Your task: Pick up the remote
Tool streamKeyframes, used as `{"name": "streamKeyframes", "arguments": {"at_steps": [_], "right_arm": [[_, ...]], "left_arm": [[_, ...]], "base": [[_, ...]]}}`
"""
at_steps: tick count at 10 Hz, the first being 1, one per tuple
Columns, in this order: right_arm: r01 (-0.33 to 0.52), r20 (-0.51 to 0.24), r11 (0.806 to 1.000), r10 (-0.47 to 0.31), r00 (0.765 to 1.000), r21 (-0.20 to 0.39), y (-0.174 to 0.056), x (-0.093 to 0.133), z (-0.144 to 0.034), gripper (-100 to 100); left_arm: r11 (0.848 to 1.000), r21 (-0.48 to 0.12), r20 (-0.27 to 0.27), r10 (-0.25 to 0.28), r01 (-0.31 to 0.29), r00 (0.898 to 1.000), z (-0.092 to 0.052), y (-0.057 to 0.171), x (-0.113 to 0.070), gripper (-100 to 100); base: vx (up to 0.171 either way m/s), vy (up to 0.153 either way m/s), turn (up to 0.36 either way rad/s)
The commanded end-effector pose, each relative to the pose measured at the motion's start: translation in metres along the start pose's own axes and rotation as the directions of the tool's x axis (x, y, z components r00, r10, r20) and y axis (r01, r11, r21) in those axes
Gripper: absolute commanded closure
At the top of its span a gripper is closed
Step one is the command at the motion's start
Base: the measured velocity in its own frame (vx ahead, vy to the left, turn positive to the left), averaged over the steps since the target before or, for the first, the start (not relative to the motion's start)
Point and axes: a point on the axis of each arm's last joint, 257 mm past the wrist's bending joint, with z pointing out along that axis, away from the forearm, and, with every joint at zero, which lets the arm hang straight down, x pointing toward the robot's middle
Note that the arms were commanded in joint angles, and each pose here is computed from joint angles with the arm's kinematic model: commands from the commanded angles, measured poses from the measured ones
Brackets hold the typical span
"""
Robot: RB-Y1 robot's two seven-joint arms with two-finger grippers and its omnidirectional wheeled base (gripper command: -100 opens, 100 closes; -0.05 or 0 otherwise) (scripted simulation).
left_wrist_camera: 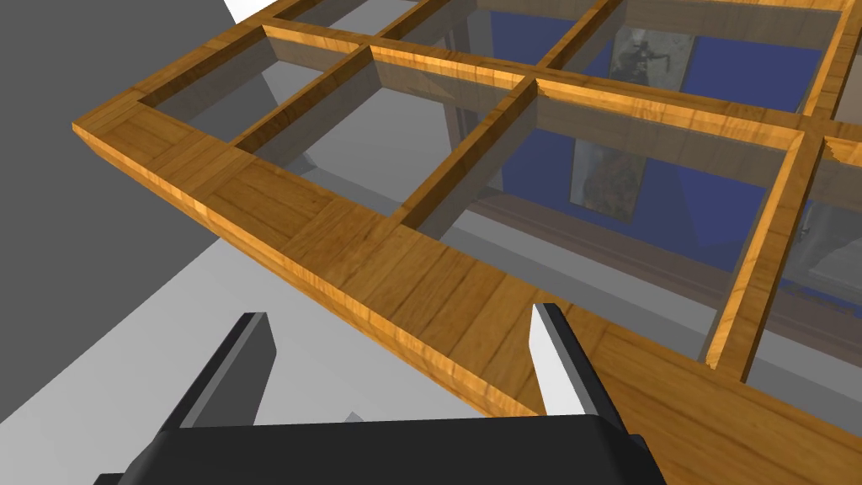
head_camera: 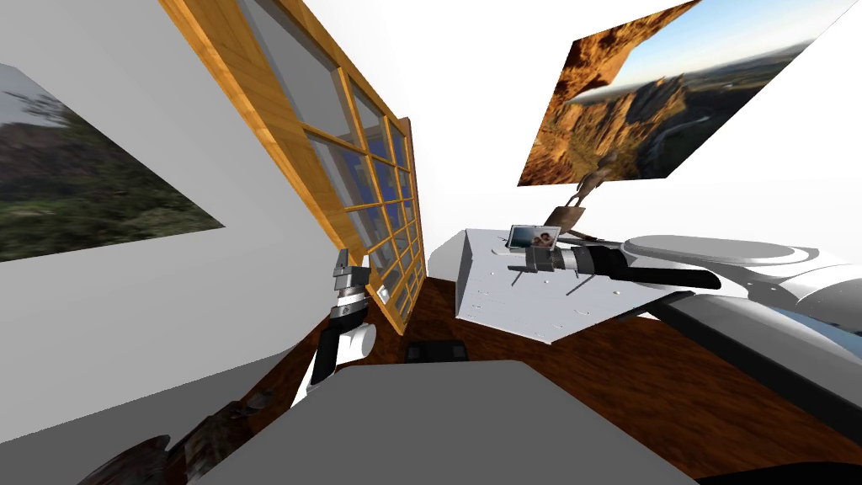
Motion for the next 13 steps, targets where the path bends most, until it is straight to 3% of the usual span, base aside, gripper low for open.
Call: {"name": "streamKeyframes", "arguments": {"at_steps": [1, 2, 3, 5, 6, 7, 8, 9, 10, 11, 12, 13], "right_arm": [[0.024, -0.073, 0.999, -0.026, 0.997, -0.025, -0.002, 0.014, -0.005, -100], [0.041, -0.088, 0.999, -0.044, 0.995, -0.036, -0.003, 0.012, -0.004, -100], [0.046, -0.147, 0.997, -0.054, 0.988, -0.055, -0.004, 0.027, -0.011, -100], [0.07, -0.167, 0.995, -0.081, 0.983, -0.072, -0.006, 0.023, -0.01, -100], [0.076, -0.23, 0.992, -0.097, 0.968, -0.098, -0.007, 0.038, -0.017, -100], [0.09, -0.242, 0.99, -0.114, 0.964, -0.109, -0.008, 0.035, -0.016, -100], [0.093, -0.306, 0.986, -0.132, 0.943, -0.139, -0.009, 0.049, -0.024, -100], [0.102, -0.314, 0.984, -0.144, 0.939, -0.147, -0.01, 0.047, -0.023, -100], [0.096, -0.372, 0.98, -0.156, 0.915, -0.174, -0.011, 0.062, -0.032, -100], [0.107, -0.381, 0.977, -0.171, 0.909, -0.184, -0.012, 0.06, -0.031, -100], [0.096, -0.436, 0.973, -0.181, 0.882, -0.211, -0.012, 0.074, -0.041, -100], [0.105, -0.443, 0.97, -0.195, 0.875, -0.22, -0.013, 0.072, -0.04, -100]], "left_arm": [[1.0, 0.0, 0.0, 0.0, 0.0, 1.0, 0.0, 0.0, 0.0, 0], [1.0, 0.0, 0.0, 0.0, 0.0, 1.0, 0.0, 0.0, 0.0, 0], [1.0, 0.0, 0.0, 0.0, 0.0, 1.0, 0.0, 0.0, 0.0, 0], [1.0, 0.0, 0.0, 0.0, 0.0, 1.0, 0.0, 0.0, 0.0, 0], [1.0, 0.0, 0.0, 0.0, 0.0, 1.0, 0.0, 0.0, 0.0, 0], [1.0, 0.0, 0.0, 0.0, 0.0, 1.0, 0.0, 0.0, 0.0, 0], [1.0, 0.0, 0.0, 0.0, 0.0, 1.0, 0.0, 0.0, 0.0, 0], [1.0, 0.0, 0.0, 0.0, 0.0, 1.0, 0.0, 0.0, 0.0, 0], [1.0, 0.0, 0.0, 0.0, 0.0, 1.0, 0.0, 0.0, 0.0, 0], [1.0, 0.0, 0.0, 0.0, 0.0, 1.0, 0.0, 0.0, 0.0, 0], [1.0, 0.0, 0.0, 0.0, 0.0, 1.0, 0.0, 0.0, 0.0, 0], [1.0, 0.0, 0.0, 0.0, 0.0, 1.0, 0.0, 0.0, 0.0, 0]], "base": [[0.066, 0.003, 0.031], [0.068, 0.005, 0.017], [0.08, 0.005, 0.034], [0.053, 0.002, 0.007], [0.08, 0.004, 0.026], [0.073, 0.005, 0.019], [0.104, 0.004, 0.022], [0.094, 0.003, 0.015], [0.1, 0.015, 0.025], [0.085, 0.013, 0.009], [0.094, 0.009, 0.019], [0.088, 0.002, 0.015]]}}
